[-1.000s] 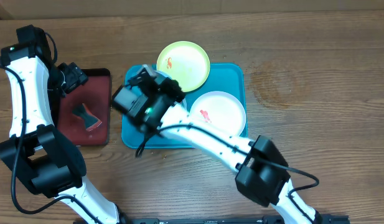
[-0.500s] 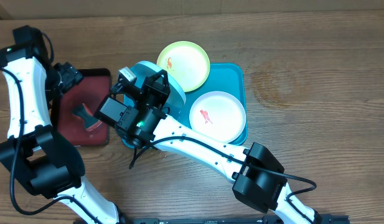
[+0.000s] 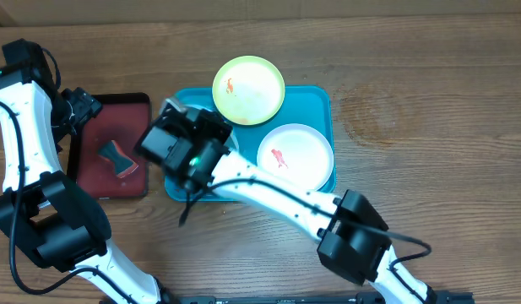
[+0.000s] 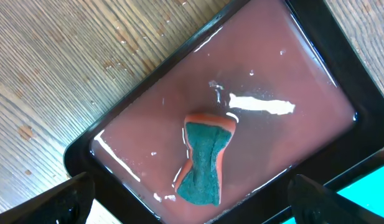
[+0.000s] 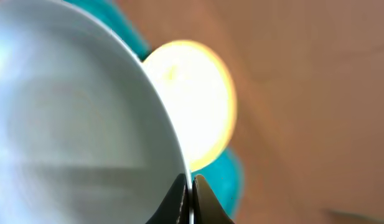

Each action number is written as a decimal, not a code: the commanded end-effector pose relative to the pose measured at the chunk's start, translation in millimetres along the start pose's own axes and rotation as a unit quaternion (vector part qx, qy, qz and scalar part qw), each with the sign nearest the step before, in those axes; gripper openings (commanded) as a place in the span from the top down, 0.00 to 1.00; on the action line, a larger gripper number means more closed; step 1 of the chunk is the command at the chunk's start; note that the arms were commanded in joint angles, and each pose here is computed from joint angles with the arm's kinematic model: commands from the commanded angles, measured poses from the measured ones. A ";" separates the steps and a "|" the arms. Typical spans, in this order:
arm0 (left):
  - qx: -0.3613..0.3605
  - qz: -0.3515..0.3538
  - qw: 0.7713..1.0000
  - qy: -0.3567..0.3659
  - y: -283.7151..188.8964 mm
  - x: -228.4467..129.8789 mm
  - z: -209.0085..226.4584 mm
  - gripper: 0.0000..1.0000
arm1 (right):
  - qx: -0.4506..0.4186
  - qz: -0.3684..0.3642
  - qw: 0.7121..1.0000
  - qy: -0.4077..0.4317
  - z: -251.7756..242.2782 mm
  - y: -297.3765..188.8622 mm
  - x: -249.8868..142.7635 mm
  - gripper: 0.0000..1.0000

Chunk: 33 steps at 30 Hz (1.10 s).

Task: Clean dirty plates on tray and stack at the side
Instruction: 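Lift the light blue plate off the teal tray with the right gripper, then place the light blue plate on the table right of the tray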

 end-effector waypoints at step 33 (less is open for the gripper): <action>-0.010 0.003 1.000 -0.005 -2.7 -1.8 -4.7 0.00 | 0.276 0.308 0.685 0.599 -109.7 191.6 -438.7 0.93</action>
Point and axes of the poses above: each gripper's point midway between its finger pads, its own y axis out along the fingers, its own z axis along the line the jaws close on, x = y × z, the point moved 2 cm from there along -y, back along the fingers, and after that the axes turned 13 degrees about -y, right-handed, at the moved point
